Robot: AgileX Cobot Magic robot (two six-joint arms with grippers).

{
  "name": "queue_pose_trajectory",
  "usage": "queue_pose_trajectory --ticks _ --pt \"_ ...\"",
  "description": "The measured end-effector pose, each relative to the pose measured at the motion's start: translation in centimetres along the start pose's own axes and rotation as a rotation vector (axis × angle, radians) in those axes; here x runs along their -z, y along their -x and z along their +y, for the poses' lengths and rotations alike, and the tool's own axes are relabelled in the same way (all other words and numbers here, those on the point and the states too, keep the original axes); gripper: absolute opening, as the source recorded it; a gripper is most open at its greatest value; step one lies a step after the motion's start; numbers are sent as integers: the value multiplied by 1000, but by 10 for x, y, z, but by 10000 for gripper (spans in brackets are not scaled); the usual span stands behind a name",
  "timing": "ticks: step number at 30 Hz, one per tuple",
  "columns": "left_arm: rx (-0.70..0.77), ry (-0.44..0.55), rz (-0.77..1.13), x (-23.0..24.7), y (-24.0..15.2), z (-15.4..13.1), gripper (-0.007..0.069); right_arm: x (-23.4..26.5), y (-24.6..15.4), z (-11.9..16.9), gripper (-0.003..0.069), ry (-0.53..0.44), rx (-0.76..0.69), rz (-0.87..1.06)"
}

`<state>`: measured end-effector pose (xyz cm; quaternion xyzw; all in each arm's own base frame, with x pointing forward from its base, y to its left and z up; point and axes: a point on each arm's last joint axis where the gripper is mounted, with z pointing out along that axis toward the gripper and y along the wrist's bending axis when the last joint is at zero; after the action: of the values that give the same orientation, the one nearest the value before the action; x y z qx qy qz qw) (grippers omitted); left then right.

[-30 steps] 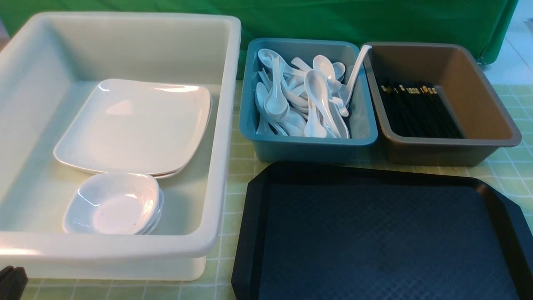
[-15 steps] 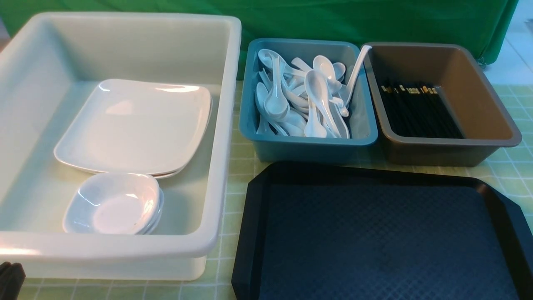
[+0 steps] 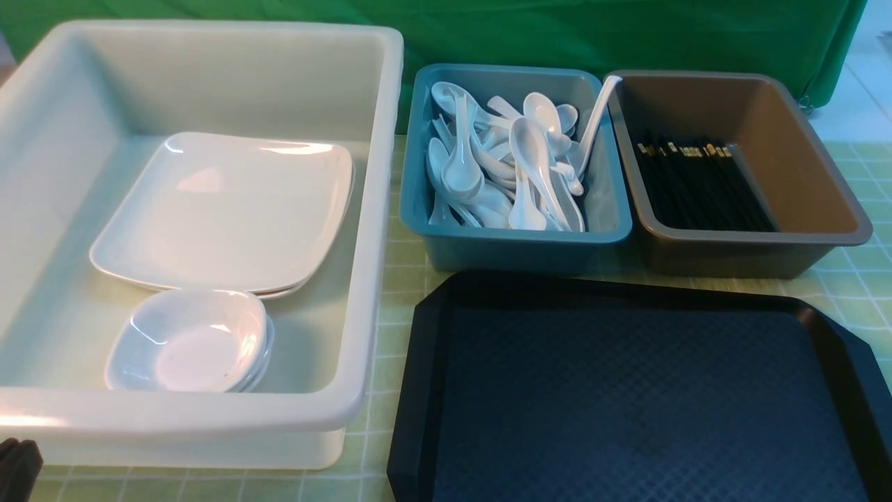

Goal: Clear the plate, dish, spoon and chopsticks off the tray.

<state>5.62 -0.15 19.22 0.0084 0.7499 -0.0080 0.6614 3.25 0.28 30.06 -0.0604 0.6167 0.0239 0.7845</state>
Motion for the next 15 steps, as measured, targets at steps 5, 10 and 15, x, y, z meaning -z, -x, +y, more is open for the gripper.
queue_pose_trajectory --ticks 5,10,15 --pt "-5 2 0 0 0 0 1 3 -25 -7 234 -151 134 250" --pt "-6 3 0 0 0 0 3 4 -68 -9 239 -216 225 368" --pt "-8 3 -2 0 0 0 10 5 -110 -6 239 -196 164 413"
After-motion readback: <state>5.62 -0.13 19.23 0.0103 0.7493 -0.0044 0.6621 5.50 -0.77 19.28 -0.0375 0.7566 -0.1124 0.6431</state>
